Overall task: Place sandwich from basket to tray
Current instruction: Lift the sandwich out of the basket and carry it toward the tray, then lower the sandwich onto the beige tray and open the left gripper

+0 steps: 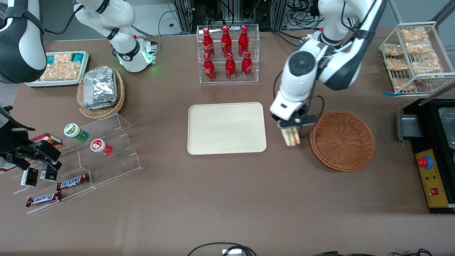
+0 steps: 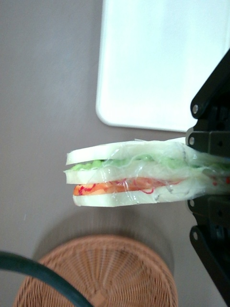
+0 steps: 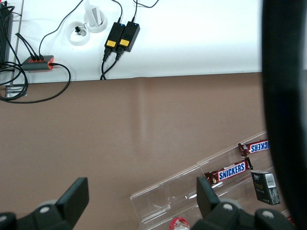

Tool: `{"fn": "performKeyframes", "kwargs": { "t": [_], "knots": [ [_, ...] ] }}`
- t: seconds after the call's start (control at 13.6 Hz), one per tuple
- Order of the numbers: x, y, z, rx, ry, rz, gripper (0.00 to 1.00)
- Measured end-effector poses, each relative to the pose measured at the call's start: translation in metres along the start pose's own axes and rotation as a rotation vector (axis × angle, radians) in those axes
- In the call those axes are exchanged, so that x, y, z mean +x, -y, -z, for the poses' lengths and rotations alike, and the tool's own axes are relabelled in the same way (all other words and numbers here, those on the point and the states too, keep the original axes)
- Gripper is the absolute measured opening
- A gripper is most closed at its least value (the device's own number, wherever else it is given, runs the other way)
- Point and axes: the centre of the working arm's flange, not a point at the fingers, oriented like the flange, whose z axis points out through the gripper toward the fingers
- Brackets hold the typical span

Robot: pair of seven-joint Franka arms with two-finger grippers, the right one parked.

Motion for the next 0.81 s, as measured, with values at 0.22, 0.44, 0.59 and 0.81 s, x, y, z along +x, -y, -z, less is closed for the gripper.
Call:
{"fn": "performKeyframes", "kwargs": {
  "t": [0.22, 0.44, 0.59, 0.81],
  "knots": [
    [-0.034, -0.047, -0.016, -0.017, 0.007, -0.105, 0.20],
    [-0.060, -0.074, -0.042, 0.014, 0.024, -0.199, 0.20],
    [-0.072, -0.087, -0.063, 0.023, 0.043, -0.239, 0.20],
    [-0.083, -0.102, -0.099, 0.018, 0.074, -0.282, 0.20]
  ]
}}
